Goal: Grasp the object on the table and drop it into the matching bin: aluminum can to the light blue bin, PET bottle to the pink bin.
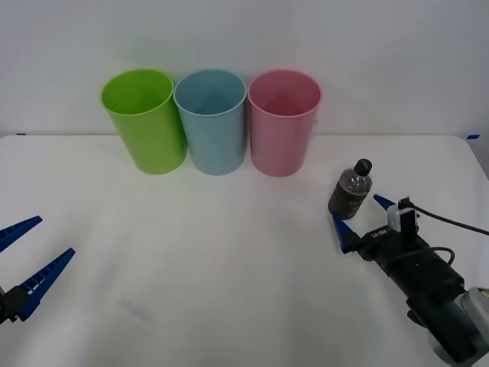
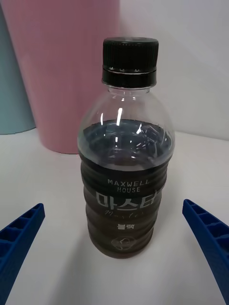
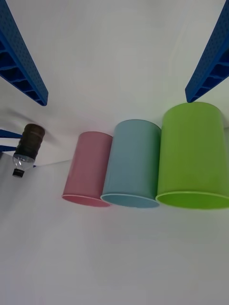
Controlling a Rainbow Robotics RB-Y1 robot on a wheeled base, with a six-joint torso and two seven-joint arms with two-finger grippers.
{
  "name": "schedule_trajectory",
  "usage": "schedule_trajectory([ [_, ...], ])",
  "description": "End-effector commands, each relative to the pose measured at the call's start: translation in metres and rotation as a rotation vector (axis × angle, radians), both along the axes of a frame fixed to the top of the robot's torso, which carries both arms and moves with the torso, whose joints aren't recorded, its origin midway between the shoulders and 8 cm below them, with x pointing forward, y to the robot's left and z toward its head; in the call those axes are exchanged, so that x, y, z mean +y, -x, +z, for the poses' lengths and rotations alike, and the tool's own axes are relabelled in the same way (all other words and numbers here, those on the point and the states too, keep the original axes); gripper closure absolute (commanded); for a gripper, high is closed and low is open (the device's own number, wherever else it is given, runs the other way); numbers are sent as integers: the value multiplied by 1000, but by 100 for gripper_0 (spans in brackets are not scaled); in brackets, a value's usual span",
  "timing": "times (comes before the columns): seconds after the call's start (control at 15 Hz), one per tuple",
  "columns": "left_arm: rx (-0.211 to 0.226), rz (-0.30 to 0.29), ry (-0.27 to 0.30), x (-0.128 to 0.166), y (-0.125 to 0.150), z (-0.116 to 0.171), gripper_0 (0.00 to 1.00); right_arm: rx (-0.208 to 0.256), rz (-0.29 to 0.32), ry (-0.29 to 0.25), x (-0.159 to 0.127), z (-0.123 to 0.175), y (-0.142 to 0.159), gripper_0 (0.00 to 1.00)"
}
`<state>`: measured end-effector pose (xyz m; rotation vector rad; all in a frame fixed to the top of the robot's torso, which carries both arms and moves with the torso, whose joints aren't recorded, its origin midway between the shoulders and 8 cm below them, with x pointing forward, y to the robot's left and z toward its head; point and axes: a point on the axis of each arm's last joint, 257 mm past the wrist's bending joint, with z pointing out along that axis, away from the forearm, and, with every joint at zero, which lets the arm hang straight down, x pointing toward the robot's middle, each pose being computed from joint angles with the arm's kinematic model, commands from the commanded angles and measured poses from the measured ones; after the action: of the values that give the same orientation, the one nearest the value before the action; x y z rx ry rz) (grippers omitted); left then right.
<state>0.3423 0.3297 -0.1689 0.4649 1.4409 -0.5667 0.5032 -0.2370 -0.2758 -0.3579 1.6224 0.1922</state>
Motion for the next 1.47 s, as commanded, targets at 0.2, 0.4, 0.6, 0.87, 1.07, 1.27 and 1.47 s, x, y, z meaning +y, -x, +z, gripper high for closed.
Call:
schedule_trajectory([
  [0.2,0,0,0,0,0,0,0,10,-19,2,7,-2,-23,0],
  [0.4,0,0,0,0,0,0,0,14,-25,-7,12,-3,-34,0],
  [0.6,0,0,0,0,0,0,0,20,-27,-4,18,-5,-48,0],
  [0.87,0,0,0,0,0,0,0,20,-36,4,22,-3,-58,0],
  [1.07,0,0,0,0,0,0,0,22,-41,6,22,-4,-59,0],
  [1.27,0,0,0,0,0,0,0,22,-42,3,22,-4,-59,0],
  [1.47,0,0,0,0,0,0,0,22,-42,2,22,-3,-59,0],
])
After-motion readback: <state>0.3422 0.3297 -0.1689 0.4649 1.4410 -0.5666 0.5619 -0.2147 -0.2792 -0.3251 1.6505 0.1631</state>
